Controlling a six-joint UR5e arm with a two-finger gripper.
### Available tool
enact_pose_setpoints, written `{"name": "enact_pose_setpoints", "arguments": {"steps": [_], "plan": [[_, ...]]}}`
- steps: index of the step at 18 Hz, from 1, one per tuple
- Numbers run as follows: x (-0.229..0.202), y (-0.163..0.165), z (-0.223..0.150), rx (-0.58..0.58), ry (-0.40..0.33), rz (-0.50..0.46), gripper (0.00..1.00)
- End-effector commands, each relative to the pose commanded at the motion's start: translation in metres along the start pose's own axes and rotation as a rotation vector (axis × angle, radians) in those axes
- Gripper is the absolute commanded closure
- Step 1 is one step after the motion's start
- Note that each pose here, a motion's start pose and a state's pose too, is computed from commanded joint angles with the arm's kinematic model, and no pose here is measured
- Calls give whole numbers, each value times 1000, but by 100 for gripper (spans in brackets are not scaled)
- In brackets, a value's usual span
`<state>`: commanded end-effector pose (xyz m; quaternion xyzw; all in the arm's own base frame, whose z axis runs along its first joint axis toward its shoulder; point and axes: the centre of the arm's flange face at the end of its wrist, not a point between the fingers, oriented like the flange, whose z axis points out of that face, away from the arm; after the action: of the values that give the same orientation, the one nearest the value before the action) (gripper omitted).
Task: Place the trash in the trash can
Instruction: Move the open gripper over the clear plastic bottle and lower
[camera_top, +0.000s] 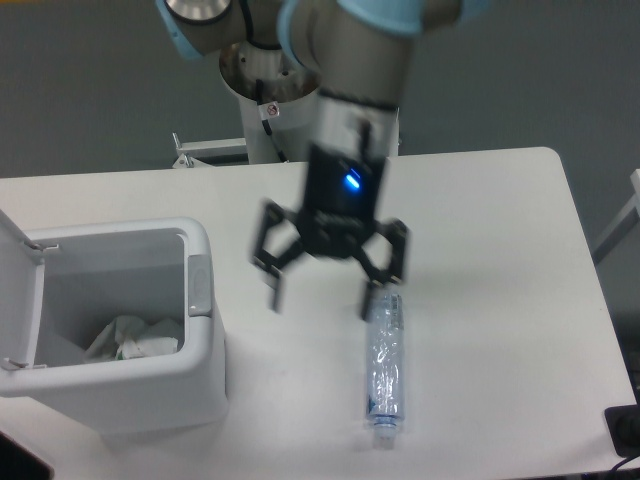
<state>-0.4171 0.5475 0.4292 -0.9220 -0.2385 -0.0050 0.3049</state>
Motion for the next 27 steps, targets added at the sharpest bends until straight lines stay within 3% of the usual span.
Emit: {"name": "enact_pose_setpoints", "arguments": {"steps": [4,7,10,12,17,27], "plan": [[-24,20,55,-114,-60,44,0],[-40,40,116,-188,-36,64,0],[-44,44,127,-208,-39,83,0],[-50,62,141,-277,-68,188,0],[-47,76,164,-323,-62,251,0],[-55,95,202,-376,-54,249,0]]}}
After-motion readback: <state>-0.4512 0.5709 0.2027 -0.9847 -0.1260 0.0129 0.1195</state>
